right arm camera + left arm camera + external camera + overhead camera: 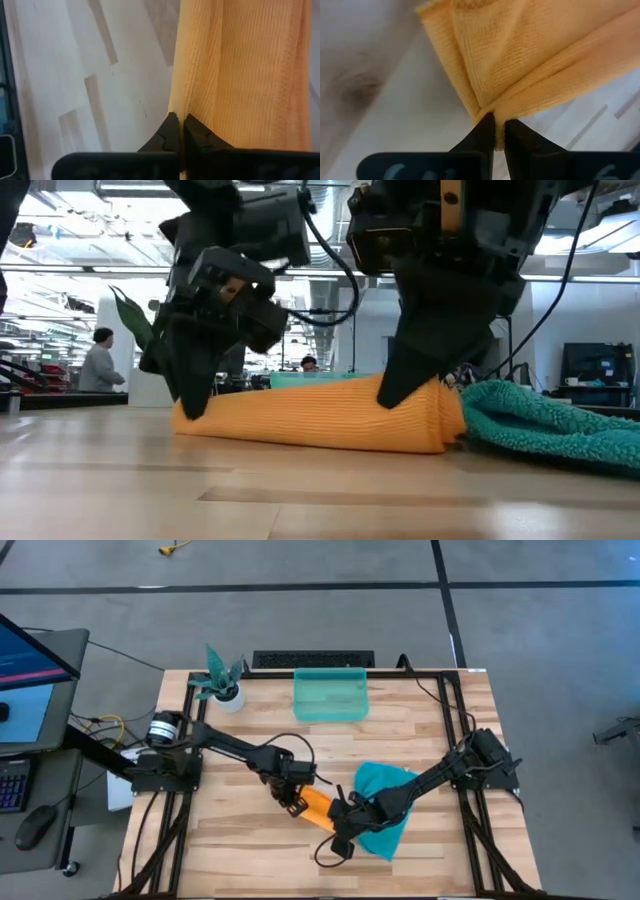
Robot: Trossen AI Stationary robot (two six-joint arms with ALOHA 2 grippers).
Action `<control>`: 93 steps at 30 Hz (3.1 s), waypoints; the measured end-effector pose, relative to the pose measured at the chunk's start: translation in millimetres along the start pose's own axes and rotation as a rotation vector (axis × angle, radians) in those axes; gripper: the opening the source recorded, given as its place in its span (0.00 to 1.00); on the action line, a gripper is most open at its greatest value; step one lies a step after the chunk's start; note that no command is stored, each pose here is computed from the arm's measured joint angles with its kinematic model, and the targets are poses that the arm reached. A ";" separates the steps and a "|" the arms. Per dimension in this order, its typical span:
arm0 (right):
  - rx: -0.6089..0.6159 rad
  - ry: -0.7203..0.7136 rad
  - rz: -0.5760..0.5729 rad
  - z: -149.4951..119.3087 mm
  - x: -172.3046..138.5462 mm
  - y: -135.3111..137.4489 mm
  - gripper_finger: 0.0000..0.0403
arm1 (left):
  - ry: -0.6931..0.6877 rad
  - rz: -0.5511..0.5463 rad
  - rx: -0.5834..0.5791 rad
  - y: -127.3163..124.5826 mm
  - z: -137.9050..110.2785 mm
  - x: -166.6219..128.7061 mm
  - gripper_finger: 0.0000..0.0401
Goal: Roll microfiber towels into tight, uniform cylinder then place into a basket
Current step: Roll the yellow microfiber cloth
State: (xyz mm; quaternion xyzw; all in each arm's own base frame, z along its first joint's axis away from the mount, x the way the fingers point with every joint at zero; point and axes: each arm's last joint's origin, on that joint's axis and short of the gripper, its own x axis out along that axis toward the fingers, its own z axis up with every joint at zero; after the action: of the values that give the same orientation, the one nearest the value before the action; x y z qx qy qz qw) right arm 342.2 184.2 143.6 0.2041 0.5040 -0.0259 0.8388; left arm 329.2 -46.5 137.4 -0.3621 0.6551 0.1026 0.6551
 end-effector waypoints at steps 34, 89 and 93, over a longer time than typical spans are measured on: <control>-0.021 0.011 -0.115 3.8 -1.4 -15.1 0.28 | 0.043 0.008 -0.002 4.3 0.8 5.5 0.04; -0.208 0.001 -0.194 -2.9 25.4 -19.7 0.15 | 0.040 0.004 0.043 3.8 0.9 6.3 0.14; -0.210 0.004 -0.192 -3.6 25.4 -19.2 0.15 | 0.034 0.003 0.105 3.3 1.1 6.4 0.25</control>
State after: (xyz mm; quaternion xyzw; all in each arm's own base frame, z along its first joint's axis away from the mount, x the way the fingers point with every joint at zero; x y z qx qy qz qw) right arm 346.9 172.0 114.3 0.0663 0.5229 -0.0528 0.8482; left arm 328.8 -45.6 130.1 -0.3282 0.6712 0.0629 0.6617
